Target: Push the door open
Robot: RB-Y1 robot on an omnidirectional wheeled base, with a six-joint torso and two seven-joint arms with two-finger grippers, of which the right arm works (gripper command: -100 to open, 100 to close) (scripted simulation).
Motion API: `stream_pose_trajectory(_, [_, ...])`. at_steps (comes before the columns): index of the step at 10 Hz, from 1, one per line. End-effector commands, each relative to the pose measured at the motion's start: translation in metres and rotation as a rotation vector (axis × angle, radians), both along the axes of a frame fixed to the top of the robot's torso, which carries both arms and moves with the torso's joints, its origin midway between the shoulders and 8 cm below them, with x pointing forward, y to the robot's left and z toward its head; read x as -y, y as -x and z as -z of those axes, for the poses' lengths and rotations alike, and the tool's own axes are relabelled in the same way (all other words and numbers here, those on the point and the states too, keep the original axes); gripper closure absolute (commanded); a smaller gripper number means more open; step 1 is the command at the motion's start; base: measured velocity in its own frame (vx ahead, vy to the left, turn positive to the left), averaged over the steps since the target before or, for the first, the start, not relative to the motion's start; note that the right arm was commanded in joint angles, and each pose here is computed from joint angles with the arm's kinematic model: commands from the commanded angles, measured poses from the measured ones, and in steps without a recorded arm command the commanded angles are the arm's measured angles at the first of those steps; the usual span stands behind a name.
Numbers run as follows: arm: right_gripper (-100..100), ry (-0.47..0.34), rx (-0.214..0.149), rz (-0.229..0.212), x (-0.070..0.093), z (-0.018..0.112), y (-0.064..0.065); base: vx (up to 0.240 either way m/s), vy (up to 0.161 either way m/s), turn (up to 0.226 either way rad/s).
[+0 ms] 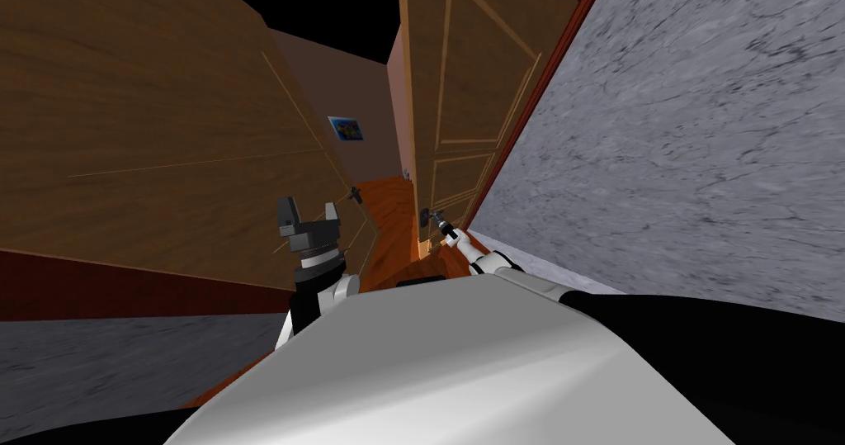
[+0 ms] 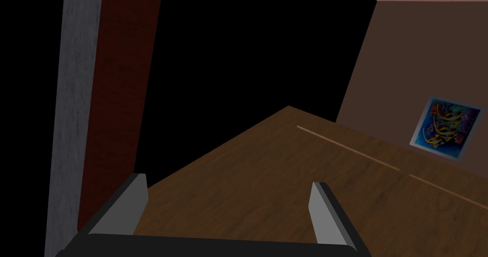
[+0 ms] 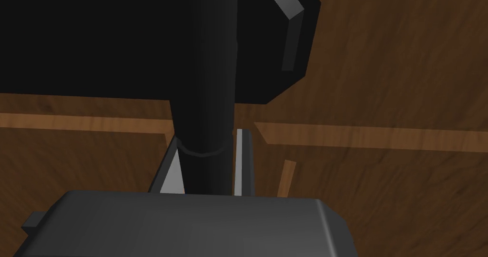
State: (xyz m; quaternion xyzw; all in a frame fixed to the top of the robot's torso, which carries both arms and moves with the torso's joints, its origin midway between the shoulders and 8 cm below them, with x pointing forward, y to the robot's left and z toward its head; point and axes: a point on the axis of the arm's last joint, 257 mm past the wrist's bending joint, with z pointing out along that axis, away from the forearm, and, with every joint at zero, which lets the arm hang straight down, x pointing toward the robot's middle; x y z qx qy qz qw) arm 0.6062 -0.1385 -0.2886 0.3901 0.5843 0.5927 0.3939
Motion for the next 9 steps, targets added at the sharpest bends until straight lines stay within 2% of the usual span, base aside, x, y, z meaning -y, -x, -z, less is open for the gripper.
stream_pose_trajectory(1, [100,0.000,-0.007,0.000,0.000,0.004,0.002,-0.013,-0.006,0.014])
stream_pose_trajectory(4, [100,0.000,-0.007,0.000,0.000,0.004,0.002,0.000,0.000,0.000])
stream_pose_trajectory(5, [100,0.000,0.002,0.015,0.004,-0.001,-0.002,0.083,0.064,-0.037])
stream_pose_trajectory(9, [100,0.001,0.007,0.060,0.016,-0.003,-0.007,0.173,0.104,-0.059])
